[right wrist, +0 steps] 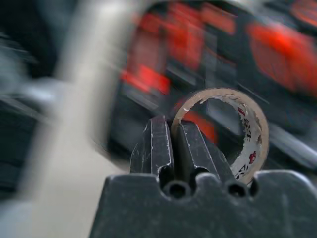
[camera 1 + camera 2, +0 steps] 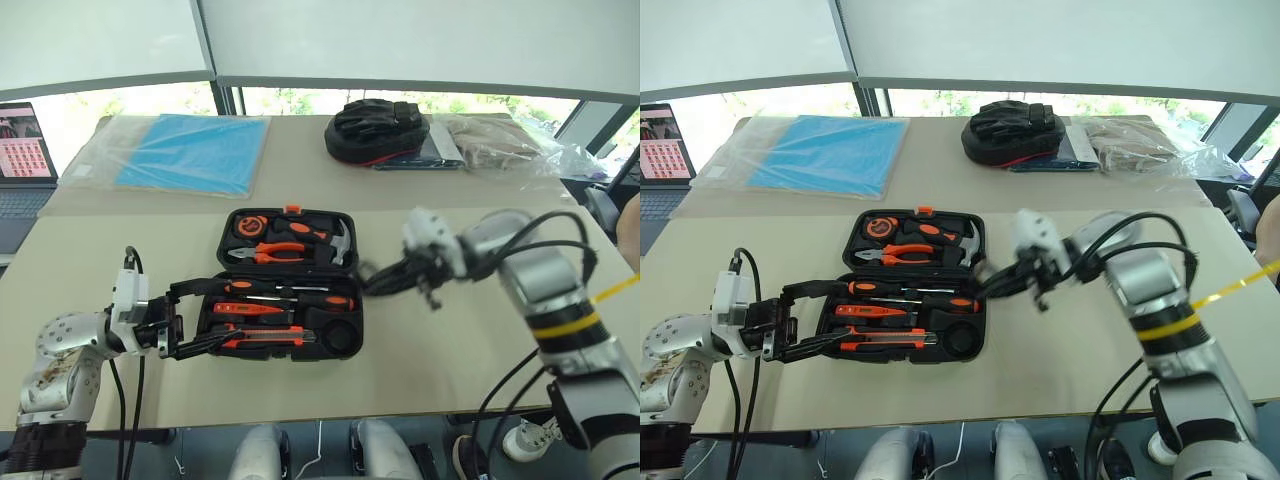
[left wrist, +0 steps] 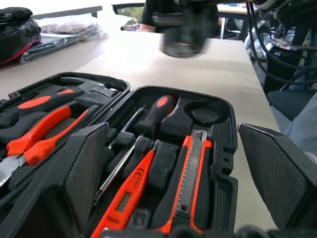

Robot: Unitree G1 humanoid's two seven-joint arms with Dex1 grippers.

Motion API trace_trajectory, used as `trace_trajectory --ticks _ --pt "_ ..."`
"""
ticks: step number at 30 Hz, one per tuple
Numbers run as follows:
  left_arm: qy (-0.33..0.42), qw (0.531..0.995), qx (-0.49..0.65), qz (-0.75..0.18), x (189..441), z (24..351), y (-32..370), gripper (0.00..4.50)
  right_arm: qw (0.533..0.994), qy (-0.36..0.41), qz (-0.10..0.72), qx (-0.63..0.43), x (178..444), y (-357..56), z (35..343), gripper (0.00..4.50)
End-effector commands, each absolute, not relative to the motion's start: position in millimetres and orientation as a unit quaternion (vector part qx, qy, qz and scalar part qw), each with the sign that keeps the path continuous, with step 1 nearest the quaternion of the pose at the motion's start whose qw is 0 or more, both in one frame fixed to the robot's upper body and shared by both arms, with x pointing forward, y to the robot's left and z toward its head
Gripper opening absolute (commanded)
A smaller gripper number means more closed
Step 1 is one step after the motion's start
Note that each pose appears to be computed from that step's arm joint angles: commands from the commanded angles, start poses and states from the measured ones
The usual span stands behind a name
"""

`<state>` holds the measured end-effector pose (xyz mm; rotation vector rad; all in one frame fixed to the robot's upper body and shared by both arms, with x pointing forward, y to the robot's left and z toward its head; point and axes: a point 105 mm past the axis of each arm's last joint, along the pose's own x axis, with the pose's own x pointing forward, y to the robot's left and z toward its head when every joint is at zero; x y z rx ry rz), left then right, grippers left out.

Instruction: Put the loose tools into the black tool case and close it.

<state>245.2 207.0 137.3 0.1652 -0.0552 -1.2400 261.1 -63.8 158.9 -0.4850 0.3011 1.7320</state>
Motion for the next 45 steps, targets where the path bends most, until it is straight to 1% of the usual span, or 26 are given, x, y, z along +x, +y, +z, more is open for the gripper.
trace_trajectory --ticks 1,3,6,11,13,16,19,21,22,24,26,27,28,29,31,32,34,36,38,40,43,45 --pt "-0.028 0.808 0.086 -0.582 241.4 138.8 208.7 4.50 0.632 0.169 0.718 -0.240 258.8 -64.1 139.9 0.11" --pt "-0.021 0.804 0.091 -0.588 238.2 137.5 210.1 4.50 0.636 0.195 0.703 -0.253 259.7 -68.8 128.2 0.11" --pt "-0.007 0.788 0.111 -0.605 231.4 133.2 210.6 4.50 0.639 0.218 0.690 -0.260 260.4 -72.1 118.8 0.11" --pt "0.003 0.761 0.152 -0.630 220.6 128.1 211.8 4.50 0.627 0.251 0.682 -0.281 259.7 -72.0 104.3 0.11" --pt "0.002 0.759 0.158 -0.632 218.6 128.3 213.3 4.50 0.623 0.260 0.681 -0.284 260.1 -71.6 102.5 0.11" --pt "0.007 0.754 0.169 -0.635 214.6 126.7 218.8 4.50 0.619 0.275 0.690 -0.255 256.1 -63.1 105.7 0.11" --pt "0.009 0.752 0.172 -0.636 214.2 125.7 220.2 4.50 0.612 0.294 0.684 -0.268 257.1 -66.0 99.0 0.11" --pt "0.008 0.753 0.173 -0.635 215.0 125.5 220.1 4.50 0.609 0.299 0.678 -0.283 259.5 -69.5 96.3 0.81" --pt "0.006 0.756 0.173 -0.632 215.9 126.0 220.4 4.50 0.607 0.299 0.679 -0.284 259.8 -69.7 98.7 0.96" --pt "0.001 0.766 0.164 -0.621 218.4 127.7 221.5 4.50 0.603 0.285 0.687 -0.289 259.3 -68.0 107.7 1.62" --pt "0.002 0.775 0.158 -0.611 220.0 128.1 223.5 4.50 0.585 0.284 0.699 -0.298 255.4 -71.5 116.2 2.32" --pt "0.002 0.780 0.161 -0.605 221.5 127.9 224.9 4.50 0.579 0.286 0.704 -0.296 253.4 -72.7 120.0 2.58" --pt "-0.003 0.789 0.169 -0.591 225.4 128.4 227.1 4.50 0.574 0.288 0.710 -0.289 251.3 -73.0 124.2 3.00" --pt "-0.002 0.797 0.163 -0.581 228.7 129.2 228.9 4.50 0.566 0.281 0.726 -0.271 246.1 -70.8 131.6 3.26" --pt "0.003 0.823 0.152 -0.547 238.8 131.2 234.4 4.50 0.550 0.263 0.757 -0.236 236.3 -69.5 146.6 3.97" --pt "0.012 0.842 0.145 -0.520 246.4 131.9 238.9 4.50 0.548 0.250 0.767 -0.218 233.2 -71.3 155.0 3.97" --pt "0.015 0.874 0.140 -0.465 260.0 135.8 248.9 4.50 0.574 0.233 0.760 -0.195 238.0 -81.4 163.8 3.97" --pt "0.008 0.896 0.120 -0.429 266.9 140.2 256.6 4.50 0.615 0.223 0.734 -0.184 249.2 -93.1 164.0 3.97" --pt "0.001 0.915 0.102 -0.391 273.8 143.4 266.0 4.50 0.642 0.213 0.712 -0.187 257.9 -105.7 161.5 3.97" --pt "0.007 0.930 0.096 -0.354 281.2 141.4 275.8 4.50 0.687 0.193 0.673 -0.193 274.9 -118.4 158.2 3.97" --pt "0.034 0.962 0.085 -0.259 303.7 128.4 293.6 3.71 0.780 0.134 0.574 -0.209 317.9 -133.6 152.7 3.21" --pt "0.043 0.970 0.076 -0.226 316.3 122.1 293.9 3.00 0.811 0.103 0.525 -0.237 337.3 -138.7 147.2 2.55"
